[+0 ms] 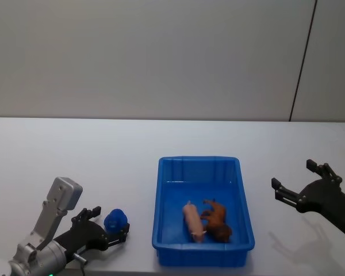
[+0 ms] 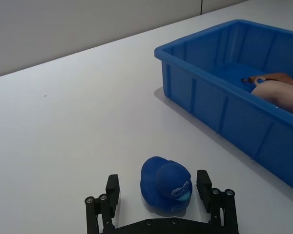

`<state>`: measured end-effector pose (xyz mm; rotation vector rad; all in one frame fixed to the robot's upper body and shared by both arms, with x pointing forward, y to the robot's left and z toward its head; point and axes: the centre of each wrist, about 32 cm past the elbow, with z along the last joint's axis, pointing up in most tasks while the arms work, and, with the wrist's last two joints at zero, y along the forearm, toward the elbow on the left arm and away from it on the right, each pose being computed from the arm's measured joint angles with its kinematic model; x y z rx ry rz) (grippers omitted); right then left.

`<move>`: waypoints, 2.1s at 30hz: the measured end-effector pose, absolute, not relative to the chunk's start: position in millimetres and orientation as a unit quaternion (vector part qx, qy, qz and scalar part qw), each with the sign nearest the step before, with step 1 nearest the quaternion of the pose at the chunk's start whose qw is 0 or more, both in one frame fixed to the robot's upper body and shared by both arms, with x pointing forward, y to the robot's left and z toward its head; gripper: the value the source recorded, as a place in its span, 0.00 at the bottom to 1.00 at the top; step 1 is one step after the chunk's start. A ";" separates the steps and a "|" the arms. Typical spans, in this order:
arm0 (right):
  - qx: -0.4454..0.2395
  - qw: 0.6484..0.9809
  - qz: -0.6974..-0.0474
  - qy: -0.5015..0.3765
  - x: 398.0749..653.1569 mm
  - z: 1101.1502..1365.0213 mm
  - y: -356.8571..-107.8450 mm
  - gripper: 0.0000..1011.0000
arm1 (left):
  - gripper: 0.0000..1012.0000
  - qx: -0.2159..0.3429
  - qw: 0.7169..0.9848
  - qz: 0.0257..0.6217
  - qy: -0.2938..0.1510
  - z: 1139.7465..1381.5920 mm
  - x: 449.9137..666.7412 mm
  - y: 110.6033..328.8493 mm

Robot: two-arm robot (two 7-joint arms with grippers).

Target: Pick up the two dolls from the table and place them into the box.

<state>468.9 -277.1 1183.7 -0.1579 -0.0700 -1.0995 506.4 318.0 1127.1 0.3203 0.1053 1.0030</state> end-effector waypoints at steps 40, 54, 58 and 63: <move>-0.075 0.849 -0.522 -0.033 468.9 1183.7 -277.1 0.99 | 0.42 0.185 0.904 0.382 -0.057 1202.8 568.7 287.2; -0.075 0.849 -0.522 -0.033 468.9 1183.7 -277.1 0.99 | 0.71 0.166 0.933 0.307 -0.086 1212.9 619.5 244.9; -0.075 0.849 -0.522 -0.033 468.9 1183.7 -277.0 0.99 | 0.84 0.162 0.938 0.295 -0.087 1212.4 628.1 237.3; -0.075 0.849 -0.522 -0.033 468.9 1183.7 -277.0 0.99 | 0.96 0.156 0.941 0.285 -0.092 1212.0 634.0 230.2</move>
